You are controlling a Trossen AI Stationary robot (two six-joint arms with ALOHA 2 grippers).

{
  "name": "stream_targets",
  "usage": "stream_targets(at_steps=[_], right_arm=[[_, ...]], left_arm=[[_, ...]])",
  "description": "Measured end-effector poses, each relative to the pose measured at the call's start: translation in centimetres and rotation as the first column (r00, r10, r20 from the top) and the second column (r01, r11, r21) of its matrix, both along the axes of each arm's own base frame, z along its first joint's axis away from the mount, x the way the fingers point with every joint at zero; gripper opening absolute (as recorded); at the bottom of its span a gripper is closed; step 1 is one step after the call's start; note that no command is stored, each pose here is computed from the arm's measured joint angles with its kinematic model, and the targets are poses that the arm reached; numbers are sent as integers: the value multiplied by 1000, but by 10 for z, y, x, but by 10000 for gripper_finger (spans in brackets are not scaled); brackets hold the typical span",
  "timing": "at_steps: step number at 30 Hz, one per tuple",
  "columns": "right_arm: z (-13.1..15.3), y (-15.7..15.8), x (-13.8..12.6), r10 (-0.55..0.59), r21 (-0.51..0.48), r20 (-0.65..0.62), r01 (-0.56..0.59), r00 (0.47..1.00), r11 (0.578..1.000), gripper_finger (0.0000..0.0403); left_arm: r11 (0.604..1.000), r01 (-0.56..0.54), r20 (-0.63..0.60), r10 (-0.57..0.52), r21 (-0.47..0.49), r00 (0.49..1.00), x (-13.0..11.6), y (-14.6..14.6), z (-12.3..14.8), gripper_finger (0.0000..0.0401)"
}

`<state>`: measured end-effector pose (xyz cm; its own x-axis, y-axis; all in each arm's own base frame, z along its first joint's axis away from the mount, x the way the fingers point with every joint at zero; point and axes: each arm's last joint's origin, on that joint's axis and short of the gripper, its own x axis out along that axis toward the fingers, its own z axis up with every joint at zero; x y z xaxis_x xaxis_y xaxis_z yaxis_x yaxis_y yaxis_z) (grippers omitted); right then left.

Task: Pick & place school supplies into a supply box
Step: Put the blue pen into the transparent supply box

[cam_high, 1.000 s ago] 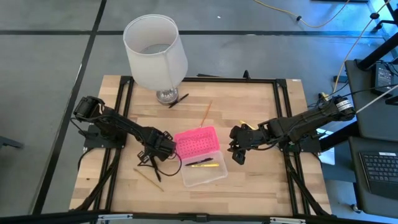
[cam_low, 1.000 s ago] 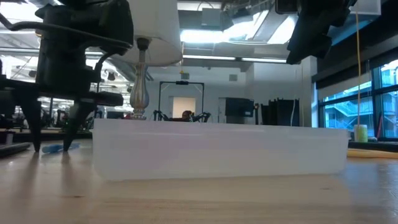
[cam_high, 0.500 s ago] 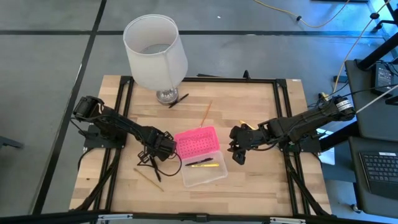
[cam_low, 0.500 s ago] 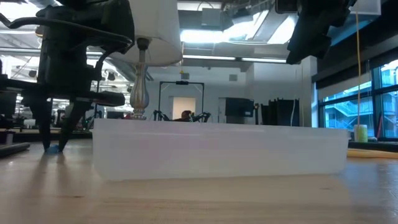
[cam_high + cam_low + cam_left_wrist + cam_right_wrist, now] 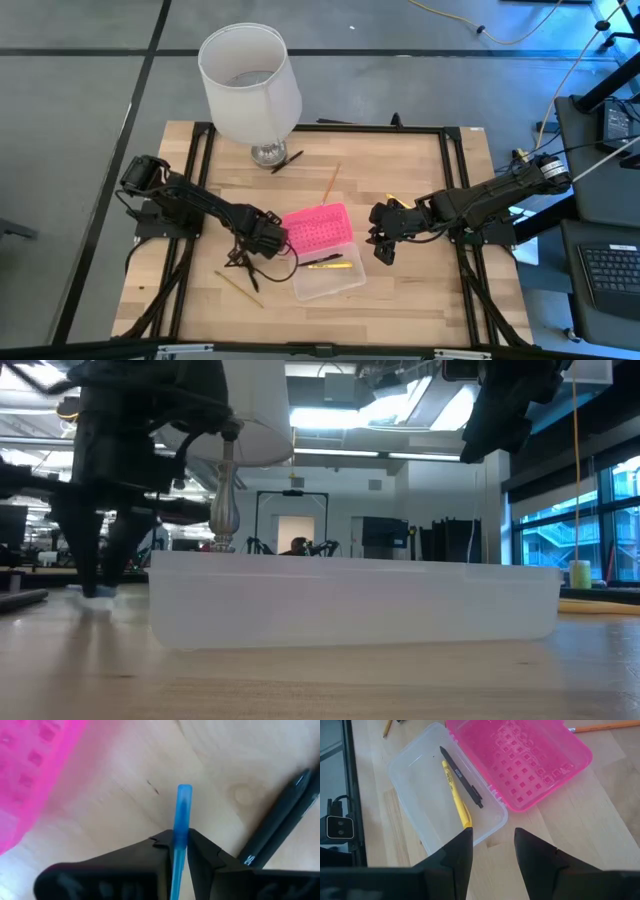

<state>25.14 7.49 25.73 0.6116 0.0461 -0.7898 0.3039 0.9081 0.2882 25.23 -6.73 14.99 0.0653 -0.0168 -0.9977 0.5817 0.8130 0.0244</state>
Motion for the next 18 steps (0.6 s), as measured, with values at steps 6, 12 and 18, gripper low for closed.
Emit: stream_targets(at_steps=[6, 12, 18], right_arm=[[0, 0, 0, 2, -2, -1, -2, 1000, 1000, 149], [0, 0, 0, 34, -27, -2, -34, 999, 999, 149], [-1, -1, -1, 79, -66, -10, -80, 997, 995, 149]], left_arm=[[995, -92, 19, 93, -42, 996, 11, -4, 18, 29], [971, -221, 41, 225, -89, 973, 28, -9, 58, 29], [898, -364, 229, 419, -247, 878, 58, -16, 108, 29]])
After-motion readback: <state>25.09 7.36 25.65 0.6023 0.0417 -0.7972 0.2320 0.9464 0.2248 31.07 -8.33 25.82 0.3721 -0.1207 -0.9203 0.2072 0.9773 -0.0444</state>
